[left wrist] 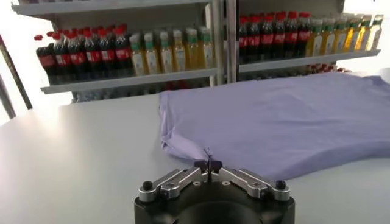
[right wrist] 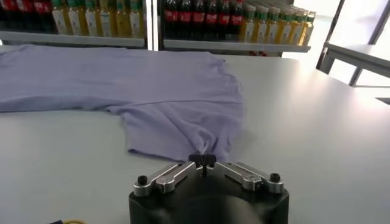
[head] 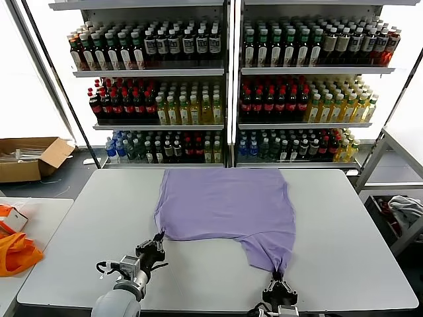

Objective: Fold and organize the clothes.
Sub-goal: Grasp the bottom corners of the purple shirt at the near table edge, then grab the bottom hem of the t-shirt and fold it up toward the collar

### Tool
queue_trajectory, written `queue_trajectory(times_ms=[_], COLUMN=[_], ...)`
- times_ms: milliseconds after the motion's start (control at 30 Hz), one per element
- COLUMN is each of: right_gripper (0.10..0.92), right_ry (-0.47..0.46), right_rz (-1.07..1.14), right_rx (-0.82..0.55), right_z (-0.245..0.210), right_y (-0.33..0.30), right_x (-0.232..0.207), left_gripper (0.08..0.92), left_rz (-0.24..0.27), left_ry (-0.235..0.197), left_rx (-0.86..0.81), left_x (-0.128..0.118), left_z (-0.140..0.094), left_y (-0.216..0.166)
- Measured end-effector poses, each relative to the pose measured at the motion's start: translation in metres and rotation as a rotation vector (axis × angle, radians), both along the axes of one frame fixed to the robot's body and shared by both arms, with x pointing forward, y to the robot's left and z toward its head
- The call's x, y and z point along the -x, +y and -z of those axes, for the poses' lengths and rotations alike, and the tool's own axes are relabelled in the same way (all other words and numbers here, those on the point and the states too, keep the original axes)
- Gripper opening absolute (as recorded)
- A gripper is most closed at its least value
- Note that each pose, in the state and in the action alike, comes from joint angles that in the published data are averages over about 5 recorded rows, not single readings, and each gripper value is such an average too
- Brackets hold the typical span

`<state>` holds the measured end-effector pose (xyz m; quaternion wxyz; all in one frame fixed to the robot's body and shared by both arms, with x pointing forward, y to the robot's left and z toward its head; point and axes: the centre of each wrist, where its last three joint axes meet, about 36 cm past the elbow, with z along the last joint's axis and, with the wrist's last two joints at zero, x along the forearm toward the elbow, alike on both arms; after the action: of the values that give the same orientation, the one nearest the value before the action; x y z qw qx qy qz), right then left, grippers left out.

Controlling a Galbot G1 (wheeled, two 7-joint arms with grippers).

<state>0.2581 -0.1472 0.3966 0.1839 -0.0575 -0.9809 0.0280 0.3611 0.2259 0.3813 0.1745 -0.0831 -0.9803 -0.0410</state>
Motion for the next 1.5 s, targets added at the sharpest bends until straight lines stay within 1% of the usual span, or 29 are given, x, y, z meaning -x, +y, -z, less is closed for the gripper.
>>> queue_trajectory(times_ms=[200, 433, 633, 800, 1000, 1100, 1300, 1500], right_gripper=[0.108, 0.108, 0.108, 0.108, 0.108, 0.108, 0.108, 0.108], right_ry=[-0.059, -0.130, -0.181, -0.199, -0.203, -0.200, -0.187, -0.143], right_rz=[-0.020, -0.027, -0.022, -0.019, -0.023, -0.021, -0.027, -0.036], right_rx=[-0.005, -0.006, -0.001, 0.004, 0.009, 0.013, 0.026, 0.033], right_z=[-0.007, -0.016, -0.021, -0.020, -0.016, -0.015, -0.014, -0.009], right_y=[-0.009, -0.019, -0.027, -0.032, -0.034, -0.033, -0.032, -0.032], right_x=[-0.012, -0.041, -0.073, -0.102, -0.137, -0.156, -0.187, -0.204], left_gripper=[0.084, 0.084, 0.084, 0.084, 0.084, 0.084, 0.084, 0.084], left_rz=[-0.012, -0.025, -0.032, -0.039, -0.045, -0.048, -0.059, -0.067], left_ry=[-0.050, -0.095, -0.129, -0.149, -0.157, -0.154, -0.132, -0.104], left_rx=[0.013, 0.036, 0.065, 0.084, 0.090, 0.092, 0.094, 0.093], left_x=[-0.005, -0.015, -0.030, -0.045, -0.067, -0.079, -0.105, -0.127], left_z=[-0.004, -0.005, -0.006, -0.007, -0.005, -0.003, 0.004, 0.010], left_y=[0.001, 0.001, 0.000, -0.001, 0.000, 0.000, -0.002, -0.004])
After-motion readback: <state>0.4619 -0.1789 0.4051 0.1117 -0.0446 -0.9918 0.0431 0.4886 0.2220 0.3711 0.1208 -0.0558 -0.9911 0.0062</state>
